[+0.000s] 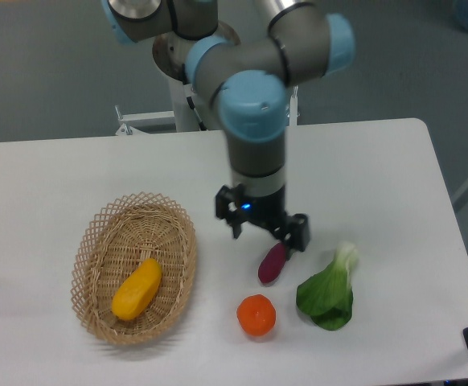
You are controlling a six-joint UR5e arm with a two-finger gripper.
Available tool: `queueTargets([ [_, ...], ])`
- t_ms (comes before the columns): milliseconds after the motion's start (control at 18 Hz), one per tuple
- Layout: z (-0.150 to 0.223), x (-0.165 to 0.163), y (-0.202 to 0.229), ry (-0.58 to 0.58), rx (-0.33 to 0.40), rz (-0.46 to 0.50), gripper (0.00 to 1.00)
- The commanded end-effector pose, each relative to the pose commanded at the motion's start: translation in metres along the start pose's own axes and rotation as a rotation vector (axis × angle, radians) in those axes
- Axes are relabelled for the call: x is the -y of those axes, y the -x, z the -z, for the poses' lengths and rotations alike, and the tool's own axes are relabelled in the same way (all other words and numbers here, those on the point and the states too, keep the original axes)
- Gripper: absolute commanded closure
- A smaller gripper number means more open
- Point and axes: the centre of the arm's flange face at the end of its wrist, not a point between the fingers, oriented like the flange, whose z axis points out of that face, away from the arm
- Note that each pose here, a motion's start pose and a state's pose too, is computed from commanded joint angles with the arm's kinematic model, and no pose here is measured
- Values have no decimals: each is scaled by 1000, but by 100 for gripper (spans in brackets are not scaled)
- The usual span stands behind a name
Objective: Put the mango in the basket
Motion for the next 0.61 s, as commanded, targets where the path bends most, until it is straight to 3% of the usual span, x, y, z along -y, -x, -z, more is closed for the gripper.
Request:
queueTargets([
  [611,7,-19,16,-10,-19,-39,0],
])
